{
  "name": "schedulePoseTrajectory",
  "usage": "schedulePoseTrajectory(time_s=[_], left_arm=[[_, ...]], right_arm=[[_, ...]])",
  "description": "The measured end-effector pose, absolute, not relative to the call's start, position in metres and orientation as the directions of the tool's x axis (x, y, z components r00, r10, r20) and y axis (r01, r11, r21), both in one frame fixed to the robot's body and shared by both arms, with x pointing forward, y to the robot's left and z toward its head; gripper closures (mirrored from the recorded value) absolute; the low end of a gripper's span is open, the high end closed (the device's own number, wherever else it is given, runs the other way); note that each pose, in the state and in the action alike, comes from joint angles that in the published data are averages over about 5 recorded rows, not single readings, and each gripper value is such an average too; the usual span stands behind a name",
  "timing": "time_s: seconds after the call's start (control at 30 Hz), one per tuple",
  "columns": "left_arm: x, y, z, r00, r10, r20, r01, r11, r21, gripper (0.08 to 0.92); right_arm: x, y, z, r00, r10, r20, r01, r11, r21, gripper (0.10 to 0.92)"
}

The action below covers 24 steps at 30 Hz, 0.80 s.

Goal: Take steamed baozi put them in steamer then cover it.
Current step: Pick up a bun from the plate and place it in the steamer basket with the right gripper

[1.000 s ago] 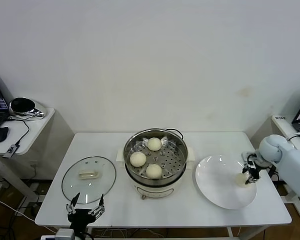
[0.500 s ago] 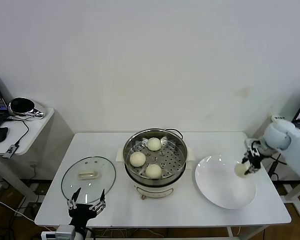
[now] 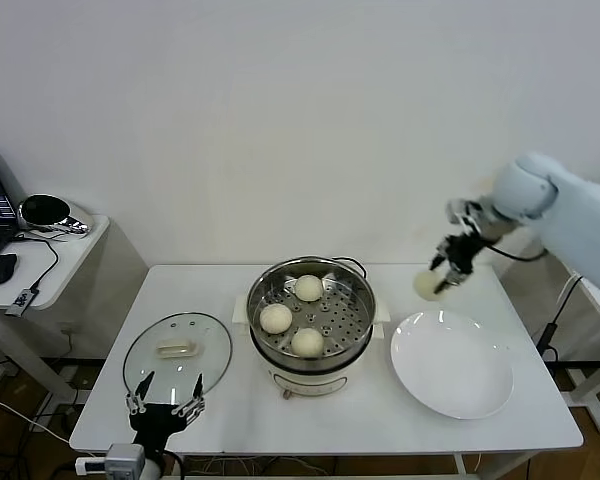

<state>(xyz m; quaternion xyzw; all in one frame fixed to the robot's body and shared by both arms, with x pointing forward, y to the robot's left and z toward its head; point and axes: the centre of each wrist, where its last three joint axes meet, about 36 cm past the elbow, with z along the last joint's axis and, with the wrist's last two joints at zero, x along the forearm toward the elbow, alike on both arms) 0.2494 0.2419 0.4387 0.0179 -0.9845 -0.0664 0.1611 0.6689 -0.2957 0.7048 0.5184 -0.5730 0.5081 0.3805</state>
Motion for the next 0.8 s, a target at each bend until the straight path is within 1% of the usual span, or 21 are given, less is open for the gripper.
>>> schedulePoseTrajectory(time_s=[0.2,0.4,0.6,0.8], left_arm=[[0.250,0.241,0.442,-0.949,-0.058,0.308,-0.018,0.991,0.129,0.177],[0.250,0.242,0.442,-0.949,-0.063,0.310,-0.024,0.992,0.127,0.177],[0.250,0.244,0.443,-0.948,-0.068,0.312,-0.029,0.991,0.127,0.177],[0.252,0.245,0.442,-0.947,-0.071,0.313,-0.033,0.992,0.124,0.177]], right_arm=[[0.678,-0.239,0.715,-0.124,-0.215,0.969,-0.983,-0.108,-0.150,0.513],[0.684,-0.190,0.713,-0.088,-0.208,0.974,-0.982,-0.148,-0.120,0.513],[0.688,-0.152,0.697,-0.063,-0.191,0.979,-0.978,-0.183,-0.099,0.513],[0.690,-0.125,0.673,-0.042,-0.167,0.985,-0.975,-0.208,-0.077,0.513]])
